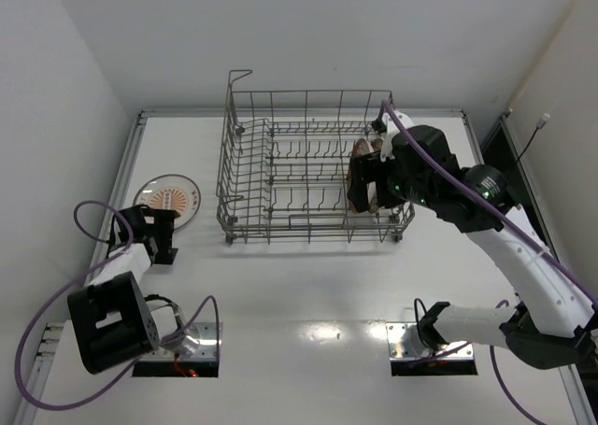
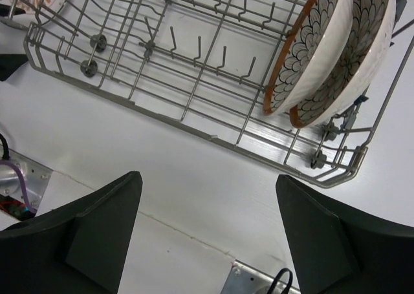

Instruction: Load the plates into the dish rack

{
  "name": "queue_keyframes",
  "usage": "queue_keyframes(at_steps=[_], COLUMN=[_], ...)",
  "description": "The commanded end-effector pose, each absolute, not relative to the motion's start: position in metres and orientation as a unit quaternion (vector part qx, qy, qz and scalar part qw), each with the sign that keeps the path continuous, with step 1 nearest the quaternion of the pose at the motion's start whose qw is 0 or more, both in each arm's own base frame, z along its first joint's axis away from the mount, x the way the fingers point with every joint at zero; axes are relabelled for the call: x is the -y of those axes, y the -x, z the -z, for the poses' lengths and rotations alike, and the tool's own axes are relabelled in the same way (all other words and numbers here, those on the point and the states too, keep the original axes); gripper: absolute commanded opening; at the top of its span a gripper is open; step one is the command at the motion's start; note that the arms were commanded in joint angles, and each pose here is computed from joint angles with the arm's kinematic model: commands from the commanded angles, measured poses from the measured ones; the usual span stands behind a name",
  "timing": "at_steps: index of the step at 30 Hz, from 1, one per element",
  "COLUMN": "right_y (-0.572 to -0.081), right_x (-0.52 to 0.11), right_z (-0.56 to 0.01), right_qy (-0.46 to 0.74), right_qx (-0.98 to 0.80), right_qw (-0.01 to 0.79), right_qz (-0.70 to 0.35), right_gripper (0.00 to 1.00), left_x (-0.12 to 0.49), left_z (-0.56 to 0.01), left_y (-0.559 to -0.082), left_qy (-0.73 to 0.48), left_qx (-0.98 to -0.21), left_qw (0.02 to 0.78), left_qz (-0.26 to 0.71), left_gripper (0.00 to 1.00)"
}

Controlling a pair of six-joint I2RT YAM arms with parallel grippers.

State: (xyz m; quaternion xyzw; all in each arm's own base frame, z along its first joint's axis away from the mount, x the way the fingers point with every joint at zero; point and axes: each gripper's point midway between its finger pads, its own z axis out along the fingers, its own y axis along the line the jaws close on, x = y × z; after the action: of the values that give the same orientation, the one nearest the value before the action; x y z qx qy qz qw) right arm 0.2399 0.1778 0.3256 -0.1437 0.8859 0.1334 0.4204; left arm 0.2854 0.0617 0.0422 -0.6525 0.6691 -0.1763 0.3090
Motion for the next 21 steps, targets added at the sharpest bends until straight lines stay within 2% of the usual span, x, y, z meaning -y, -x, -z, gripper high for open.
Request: queue_keyframes(at_steps=[1,12,16,21], right_y=[-0.23,-0.213,-0.212,-0.207], right_x=[-0.17,-0.146,-0.141,-0.136], right_z=[-0.331,-0.339,-0.342,-0.338], right_qy=[0.153,0.151,0.143,0.134], right_qx=[-0.883,-0.887,-0.888,-0.893], right_qw=[0.422,0.422,0.424,0.417], right_qz=[-0.136,-0.113,-0.106,-0.102], right_gripper=[0.82,0.82,0.82,0.82], left_x=[-0.073,-0.079,-0.079,-0.079], left_z=[-0.047,-0.032,-0.025,-0.018], left_y=[-0.302,-0.311,-0.315,-0.326], left_qy=[0.649,0.64,0.641,0.639], left_qx=[-0.655,-0.668,-0.671,-0.67], left_qw=[0.341,0.337,0.329,0.327], left_qz=[0.186,0.173,0.174,0.188], left_gripper=[1.0,0.96,0.9,0.76])
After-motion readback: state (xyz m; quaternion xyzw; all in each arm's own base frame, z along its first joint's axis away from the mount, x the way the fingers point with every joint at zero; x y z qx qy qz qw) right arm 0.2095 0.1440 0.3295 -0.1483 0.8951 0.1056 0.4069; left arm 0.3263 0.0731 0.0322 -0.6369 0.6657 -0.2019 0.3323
